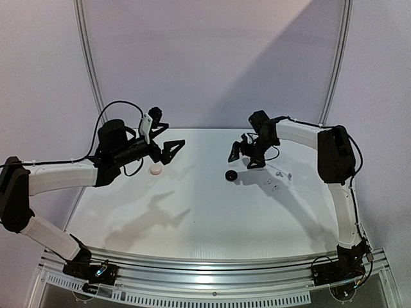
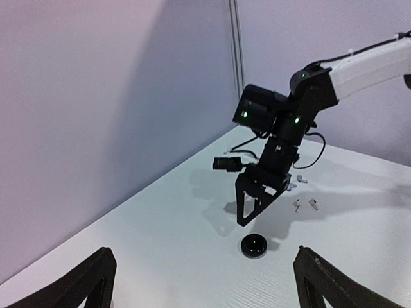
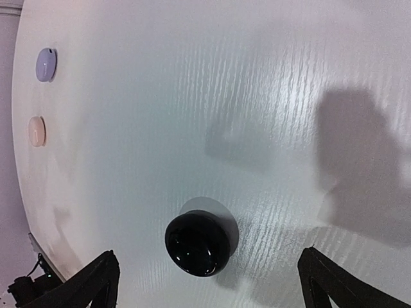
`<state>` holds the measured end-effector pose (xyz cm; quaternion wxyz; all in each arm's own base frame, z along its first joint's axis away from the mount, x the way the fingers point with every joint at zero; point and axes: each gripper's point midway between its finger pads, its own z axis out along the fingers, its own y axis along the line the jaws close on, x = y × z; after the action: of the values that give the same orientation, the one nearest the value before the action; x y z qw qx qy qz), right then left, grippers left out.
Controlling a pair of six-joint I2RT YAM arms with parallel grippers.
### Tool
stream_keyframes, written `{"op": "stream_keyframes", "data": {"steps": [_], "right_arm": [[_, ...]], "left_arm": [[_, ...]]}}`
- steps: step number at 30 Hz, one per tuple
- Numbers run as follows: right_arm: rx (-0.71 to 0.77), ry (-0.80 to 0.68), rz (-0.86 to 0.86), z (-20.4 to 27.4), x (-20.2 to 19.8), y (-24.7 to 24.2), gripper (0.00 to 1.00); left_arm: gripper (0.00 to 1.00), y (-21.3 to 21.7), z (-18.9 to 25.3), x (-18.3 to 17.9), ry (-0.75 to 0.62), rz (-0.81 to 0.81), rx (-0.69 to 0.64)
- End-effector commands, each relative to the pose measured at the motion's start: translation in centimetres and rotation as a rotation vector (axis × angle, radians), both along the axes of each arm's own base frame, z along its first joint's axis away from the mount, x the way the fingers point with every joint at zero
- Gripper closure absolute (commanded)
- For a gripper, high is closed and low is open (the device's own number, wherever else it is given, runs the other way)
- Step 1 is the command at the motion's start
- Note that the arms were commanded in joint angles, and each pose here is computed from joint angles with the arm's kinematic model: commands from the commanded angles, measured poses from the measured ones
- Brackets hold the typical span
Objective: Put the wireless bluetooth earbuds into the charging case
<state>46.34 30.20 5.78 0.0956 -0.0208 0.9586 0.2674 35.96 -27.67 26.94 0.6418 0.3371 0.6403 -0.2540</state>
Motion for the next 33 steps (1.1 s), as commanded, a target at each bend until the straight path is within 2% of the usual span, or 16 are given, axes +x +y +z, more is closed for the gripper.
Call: {"op": "stream_keyframes", "data": {"steps": [1, 3, 5, 6, 8, 11, 13, 19, 27, 33], "right_arm": [[-0.045, -0.292, 0.01, 8.2, 2.2, -1.6, 0.01], [-0.042, -0.402, 0.016, 10.8, 2.4, -2.1, 0.01], [-0.045, -0.484, 0.02, 12.8, 2.5, -2.5, 0.01], [-0.052, -0.522, 0.03, 14.0, 2.3, -2.8, 0.01], [-0.072, -0.545, 0.043, 14.7, 2.0, -3.2, 0.01], [-0.089, -0.549, 0.067, 14.6, 1.6, -3.4, 0.01], [-0.086, -0.543, 0.075, 14.2, 1.3, -3.3, 0.01], [-0.053, -0.52, 0.082, 13.2, 0.7, -2.4, 0.01], [-0.049, -0.51, 0.139, 13.2, -0.8, -0.2, 0.01], [-0.074, -0.511, 0.168, 13.4, -1.4, 0.5, 0.01]], "left_arm": [[0.01, 0.0, -5.5, 2.1, 0.168, -0.034, 0.244], [0.01, 1.5, -9.2, 3.3, 0.355, -0.053, 0.382], [0.01, 3.1, -10.9, 5.0, 0.499, -0.089, 0.457], [0.01, 3.4, -10.1, 6.8, 0.528, -0.104, 0.482], [0.01, 4.5, -11.1, 9.3, 0.64, -0.116, 0.535], [0.01, 5.8, -11.7, 13.2, 0.741, -0.112, 0.527], [0.01, 6.0, -12.4, 15.0, 0.722, -0.118, 0.557], [0.01, 7.6, -19.0, 18.7, 0.64, -0.081, 0.759], [0.01, 7.9, -23.6, 21.9, 0.59, -0.03, 0.788], [0.01, 7.1, -26.1, 21.3, 0.628, -0.086, 0.765]]}}
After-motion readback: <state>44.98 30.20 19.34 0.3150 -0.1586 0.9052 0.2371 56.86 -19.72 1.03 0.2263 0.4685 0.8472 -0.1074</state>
